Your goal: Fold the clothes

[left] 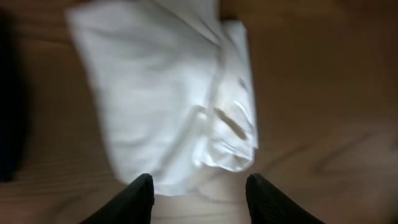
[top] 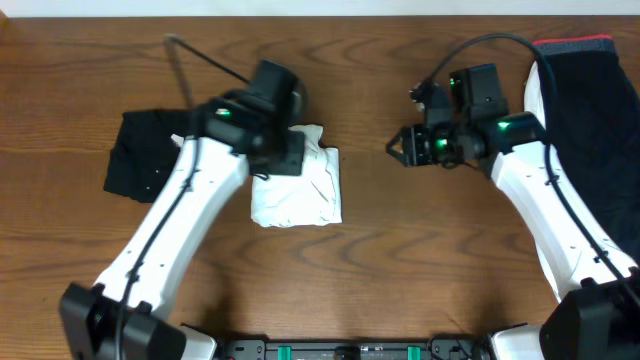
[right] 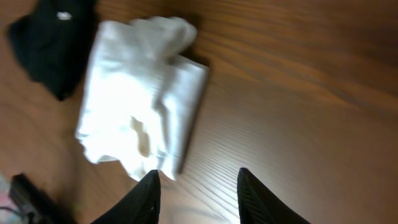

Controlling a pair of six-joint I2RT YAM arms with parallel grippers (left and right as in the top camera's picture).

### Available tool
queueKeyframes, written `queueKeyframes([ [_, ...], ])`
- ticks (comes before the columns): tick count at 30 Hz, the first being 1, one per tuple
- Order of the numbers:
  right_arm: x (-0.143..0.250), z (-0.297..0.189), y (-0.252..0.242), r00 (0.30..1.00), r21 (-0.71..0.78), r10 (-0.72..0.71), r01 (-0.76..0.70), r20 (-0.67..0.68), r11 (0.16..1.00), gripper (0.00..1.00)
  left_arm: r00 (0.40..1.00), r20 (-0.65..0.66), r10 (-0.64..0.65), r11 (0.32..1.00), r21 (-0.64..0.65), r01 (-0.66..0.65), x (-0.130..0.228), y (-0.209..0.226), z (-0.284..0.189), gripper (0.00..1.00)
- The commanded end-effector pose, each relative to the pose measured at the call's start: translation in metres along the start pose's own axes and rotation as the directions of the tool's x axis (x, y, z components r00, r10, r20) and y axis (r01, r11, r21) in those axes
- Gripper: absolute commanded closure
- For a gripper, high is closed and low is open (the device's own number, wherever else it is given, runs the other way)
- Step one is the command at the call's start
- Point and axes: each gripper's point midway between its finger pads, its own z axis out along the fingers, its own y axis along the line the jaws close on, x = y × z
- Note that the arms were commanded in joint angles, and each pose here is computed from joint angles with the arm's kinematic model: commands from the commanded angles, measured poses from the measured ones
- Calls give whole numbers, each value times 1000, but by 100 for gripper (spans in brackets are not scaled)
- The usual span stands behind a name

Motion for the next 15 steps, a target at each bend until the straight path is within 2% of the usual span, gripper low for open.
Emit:
queueKeyframes([
  [1, 0, 5, 46, 996, -113, -83, 84, 10, 990, 58, 996, -36, -79, 996, -50, 77, 0, 30, 11, 50],
  [3, 4, 18, 65, 993, -137, -122, 122, 6, 983, 53, 990, -87, -111, 993, -56, 107, 8, 40, 26, 50],
  [6, 13, 49, 79, 991, -118, -135, 131, -23, 984, 53, 973, -179, -144, 989, -50, 137, 25, 47, 53, 51],
  [7, 15, 60, 82, 991, -112, -133, 128, -32, 985, 56, 967, -206, -148, 989, -46, 141, 30, 47, 62, 54],
  [9, 20, 83, 88, 990, -125, -133, 126, -51, 984, 71, 952, -261, -156, 988, -46, 149, 43, 48, 80, 57],
  [11, 22, 103, 90, 991, -133, -121, 112, -62, 985, 82, 935, -313, -166, 986, -66, 153, 57, 52, 95, 61],
  [15, 22, 137, 84, 995, -135, -69, 59, -70, 989, 88, 901, -384, -203, 979, -104, 176, 81, 64, 114, 67],
])
